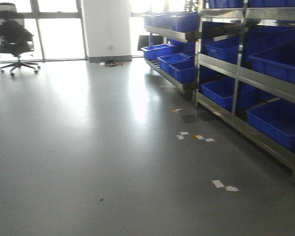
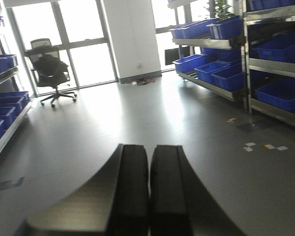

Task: Pick red cube and place on left shelf
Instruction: 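Drive the base across the floor toward the rack of blue bins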

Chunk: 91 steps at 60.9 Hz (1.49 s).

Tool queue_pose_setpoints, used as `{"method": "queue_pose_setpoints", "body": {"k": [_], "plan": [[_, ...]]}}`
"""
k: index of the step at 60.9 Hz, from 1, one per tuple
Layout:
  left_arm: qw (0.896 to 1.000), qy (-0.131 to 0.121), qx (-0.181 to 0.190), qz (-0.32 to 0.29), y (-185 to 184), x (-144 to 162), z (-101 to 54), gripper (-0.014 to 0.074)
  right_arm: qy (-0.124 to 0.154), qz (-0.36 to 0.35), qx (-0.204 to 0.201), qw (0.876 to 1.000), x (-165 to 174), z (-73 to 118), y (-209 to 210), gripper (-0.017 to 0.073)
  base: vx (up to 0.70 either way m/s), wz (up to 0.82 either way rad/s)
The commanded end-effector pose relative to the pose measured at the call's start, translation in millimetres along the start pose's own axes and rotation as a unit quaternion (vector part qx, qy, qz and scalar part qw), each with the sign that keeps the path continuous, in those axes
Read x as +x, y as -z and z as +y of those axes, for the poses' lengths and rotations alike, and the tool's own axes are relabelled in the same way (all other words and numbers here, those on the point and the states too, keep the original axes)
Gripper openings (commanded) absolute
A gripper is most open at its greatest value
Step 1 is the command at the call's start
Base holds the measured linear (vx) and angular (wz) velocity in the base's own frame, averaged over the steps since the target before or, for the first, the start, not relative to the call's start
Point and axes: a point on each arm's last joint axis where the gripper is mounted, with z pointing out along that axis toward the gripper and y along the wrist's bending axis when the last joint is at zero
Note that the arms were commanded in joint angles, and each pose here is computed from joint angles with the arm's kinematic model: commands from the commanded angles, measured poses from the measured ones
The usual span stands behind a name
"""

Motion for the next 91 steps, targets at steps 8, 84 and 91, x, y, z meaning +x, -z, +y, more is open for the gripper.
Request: {"method": "queue_pose_setpoints", "body": {"k": [8,84,91], "plan": [[1.000,0.002,-0.002,-0.030,-1.0,-0.2,-0.2,0.0106,0.010,-0.057,-0.002,0.998,-17.1,0.9,2.5,0.0057,-0.21,0.47],[1.000,0.002,-0.002,-0.030,-1.0,-0.2,-0.2,0.0106,0.010,-0.055,-0.002,0.998,-16.4,0.8,1.8,0.0057,-0.06,0.24],[1.000,0.002,-0.002,-0.030,-1.0,-0.2,-0.2,0.0106,0.010,-0.055,-0.002,0.998,-16.4,0.8,1.8,0.0057,0.17,-0.06]]}}
